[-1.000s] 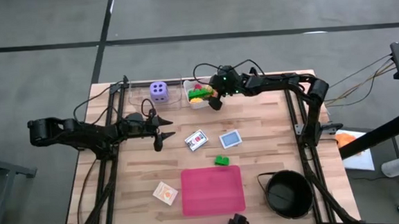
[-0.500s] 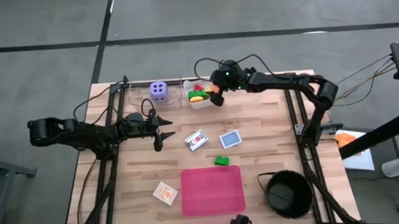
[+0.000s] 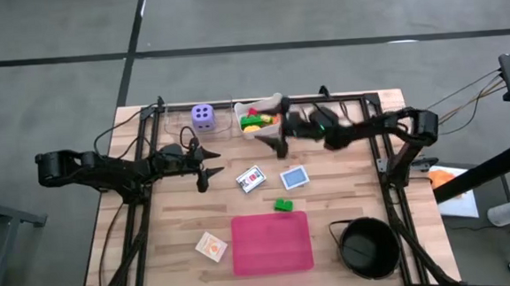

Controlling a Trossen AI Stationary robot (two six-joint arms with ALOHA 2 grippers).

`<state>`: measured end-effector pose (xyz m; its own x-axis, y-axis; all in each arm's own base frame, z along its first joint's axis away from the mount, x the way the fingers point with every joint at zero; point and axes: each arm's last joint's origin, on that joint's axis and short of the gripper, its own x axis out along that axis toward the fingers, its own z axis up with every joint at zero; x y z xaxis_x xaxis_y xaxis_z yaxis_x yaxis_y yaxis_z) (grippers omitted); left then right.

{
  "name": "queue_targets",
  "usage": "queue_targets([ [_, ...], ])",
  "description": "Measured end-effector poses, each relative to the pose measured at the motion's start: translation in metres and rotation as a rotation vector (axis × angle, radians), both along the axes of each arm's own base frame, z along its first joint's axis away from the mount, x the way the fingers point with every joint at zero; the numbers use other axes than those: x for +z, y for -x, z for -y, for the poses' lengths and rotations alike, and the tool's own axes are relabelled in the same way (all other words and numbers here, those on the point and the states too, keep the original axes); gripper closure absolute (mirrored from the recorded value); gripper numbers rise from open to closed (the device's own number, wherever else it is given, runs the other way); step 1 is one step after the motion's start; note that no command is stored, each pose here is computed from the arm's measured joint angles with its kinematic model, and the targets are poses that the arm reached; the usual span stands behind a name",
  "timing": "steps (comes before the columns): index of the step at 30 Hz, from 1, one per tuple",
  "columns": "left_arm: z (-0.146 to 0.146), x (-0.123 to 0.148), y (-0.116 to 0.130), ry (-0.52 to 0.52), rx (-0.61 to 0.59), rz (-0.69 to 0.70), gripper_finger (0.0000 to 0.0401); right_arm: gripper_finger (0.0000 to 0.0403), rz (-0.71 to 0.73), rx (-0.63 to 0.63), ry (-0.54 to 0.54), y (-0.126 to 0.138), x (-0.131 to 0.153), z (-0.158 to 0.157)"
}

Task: Pick & Place Toys
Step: Put the green two stud game piece into the white bin

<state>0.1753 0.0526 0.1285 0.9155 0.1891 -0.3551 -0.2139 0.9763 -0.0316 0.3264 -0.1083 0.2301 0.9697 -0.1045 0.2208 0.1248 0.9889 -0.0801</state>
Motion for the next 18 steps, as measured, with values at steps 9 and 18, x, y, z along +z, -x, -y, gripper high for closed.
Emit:
queue_targets([
  [9, -0.001, 0.008, -0.003, -0.046, -0.006, 0.083, 0.0156, 0.0021, -0.092, -0.011, -0.011, 0.042, -0.043, -0.060],
  [18, -0.001, 0.010, -0.004, -0.099, -0.024, 0.077, 0.0156, 0.0021, -0.171, -0.056, -0.048, 0.100, -0.065, -0.088],
])
